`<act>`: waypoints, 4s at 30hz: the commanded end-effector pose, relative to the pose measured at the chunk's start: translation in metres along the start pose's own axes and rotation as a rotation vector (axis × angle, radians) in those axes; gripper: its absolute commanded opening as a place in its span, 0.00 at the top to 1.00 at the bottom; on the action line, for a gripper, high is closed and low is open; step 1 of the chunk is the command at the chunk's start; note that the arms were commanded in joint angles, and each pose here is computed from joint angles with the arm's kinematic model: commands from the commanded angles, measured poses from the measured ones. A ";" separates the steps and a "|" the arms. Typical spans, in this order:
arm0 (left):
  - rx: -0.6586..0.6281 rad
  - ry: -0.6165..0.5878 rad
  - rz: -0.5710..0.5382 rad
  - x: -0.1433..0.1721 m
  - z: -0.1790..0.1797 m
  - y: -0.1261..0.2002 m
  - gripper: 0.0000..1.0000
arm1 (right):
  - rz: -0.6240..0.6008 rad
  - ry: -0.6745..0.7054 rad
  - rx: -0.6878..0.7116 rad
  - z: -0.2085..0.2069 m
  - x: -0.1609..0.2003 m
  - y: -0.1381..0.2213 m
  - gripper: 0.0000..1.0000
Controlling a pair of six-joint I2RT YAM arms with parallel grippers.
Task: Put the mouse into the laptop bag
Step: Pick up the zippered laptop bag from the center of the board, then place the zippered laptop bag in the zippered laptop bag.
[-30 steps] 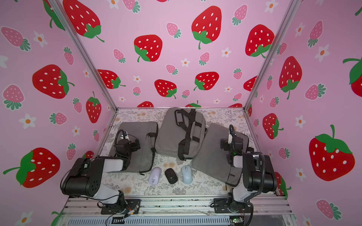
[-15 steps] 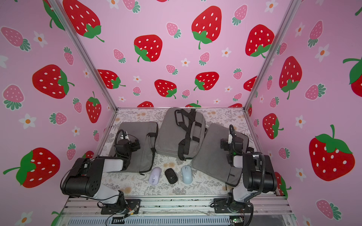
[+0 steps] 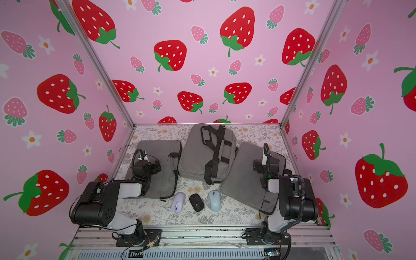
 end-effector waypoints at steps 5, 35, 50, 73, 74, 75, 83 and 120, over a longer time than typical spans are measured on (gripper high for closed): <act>-0.022 0.004 -0.113 -0.087 -0.044 0.040 0.01 | -0.060 -0.097 0.085 -0.029 -0.076 0.040 0.01; 0.264 0.127 0.534 -0.087 -0.161 0.086 0.01 | 0.275 -0.081 -0.395 0.092 -0.095 0.074 0.27; 0.320 0.223 0.758 -0.060 -0.192 -0.026 0.04 | 0.453 -0.196 -0.518 0.114 -0.119 -0.063 0.33; 0.376 0.164 0.859 -0.021 -0.245 -0.060 0.65 | 0.473 -0.286 -0.723 0.152 -0.115 -0.138 0.69; 0.376 0.159 0.847 -0.025 -0.247 -0.059 0.76 | 0.458 -0.283 -0.732 0.153 -0.120 -0.136 0.77; 0.382 0.152 0.839 -0.030 -0.250 -0.057 0.82 | 0.442 -0.278 -0.741 0.154 -0.124 -0.134 0.83; 0.477 0.144 0.726 -0.108 -0.272 -0.022 1.00 | 0.259 -0.178 -0.785 0.152 -0.184 -0.091 1.00; -0.205 0.614 0.429 -0.131 0.031 0.019 0.87 | 0.150 0.114 -1.106 0.363 -0.227 -0.007 0.82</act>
Point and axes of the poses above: each gripper's point midway between its finger pads, its own y axis back along the fingers, its own z axis along the line the jaws close on, x = y × z, the point moved 6 cm from there along y, back along the fingers, and after that the axes turned 13 degrees about y, right-handed, at the moved point
